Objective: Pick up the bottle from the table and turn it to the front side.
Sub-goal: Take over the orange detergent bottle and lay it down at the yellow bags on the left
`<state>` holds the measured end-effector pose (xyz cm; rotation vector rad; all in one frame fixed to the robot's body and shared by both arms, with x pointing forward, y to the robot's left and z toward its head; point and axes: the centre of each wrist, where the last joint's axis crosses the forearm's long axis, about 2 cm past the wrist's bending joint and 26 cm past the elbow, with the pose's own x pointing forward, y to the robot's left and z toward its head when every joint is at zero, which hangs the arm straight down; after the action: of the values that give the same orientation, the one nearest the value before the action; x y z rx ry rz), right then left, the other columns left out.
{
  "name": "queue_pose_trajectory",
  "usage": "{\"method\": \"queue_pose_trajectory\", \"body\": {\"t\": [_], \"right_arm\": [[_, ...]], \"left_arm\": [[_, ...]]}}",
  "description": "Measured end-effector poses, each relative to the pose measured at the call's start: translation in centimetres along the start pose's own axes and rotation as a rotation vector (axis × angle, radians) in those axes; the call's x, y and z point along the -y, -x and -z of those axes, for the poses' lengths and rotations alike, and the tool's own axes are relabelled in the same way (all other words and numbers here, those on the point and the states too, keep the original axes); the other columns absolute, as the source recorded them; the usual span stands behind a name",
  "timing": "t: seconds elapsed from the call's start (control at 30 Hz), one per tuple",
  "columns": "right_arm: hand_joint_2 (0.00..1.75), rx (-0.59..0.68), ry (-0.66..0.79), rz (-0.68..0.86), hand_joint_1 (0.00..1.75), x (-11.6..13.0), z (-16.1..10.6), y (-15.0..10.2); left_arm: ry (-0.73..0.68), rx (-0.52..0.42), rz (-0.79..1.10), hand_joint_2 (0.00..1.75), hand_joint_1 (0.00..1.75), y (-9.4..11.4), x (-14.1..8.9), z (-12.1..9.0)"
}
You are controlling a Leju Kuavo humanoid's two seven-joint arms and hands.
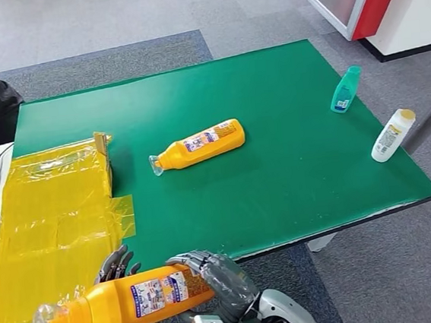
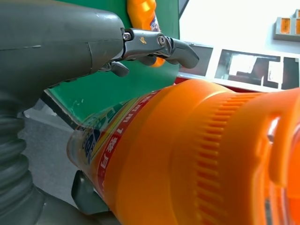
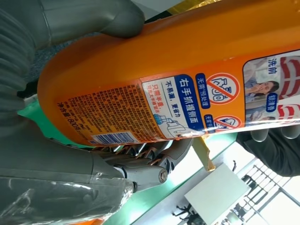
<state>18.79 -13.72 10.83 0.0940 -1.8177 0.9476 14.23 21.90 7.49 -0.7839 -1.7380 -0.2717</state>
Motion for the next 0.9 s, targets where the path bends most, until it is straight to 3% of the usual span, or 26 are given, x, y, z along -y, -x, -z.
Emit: {"method": "queue_pose_trajectory", "body": {"t": [0.9], "right_arm": [[1.75, -0.041, -0.038, -0.002, 1.75, -0.68, 0.08, 0.65]], "left_arm": [[0.036, 0.016, 0.016, 1.75, 0.09, 0.23, 0.16, 0.06]]}}
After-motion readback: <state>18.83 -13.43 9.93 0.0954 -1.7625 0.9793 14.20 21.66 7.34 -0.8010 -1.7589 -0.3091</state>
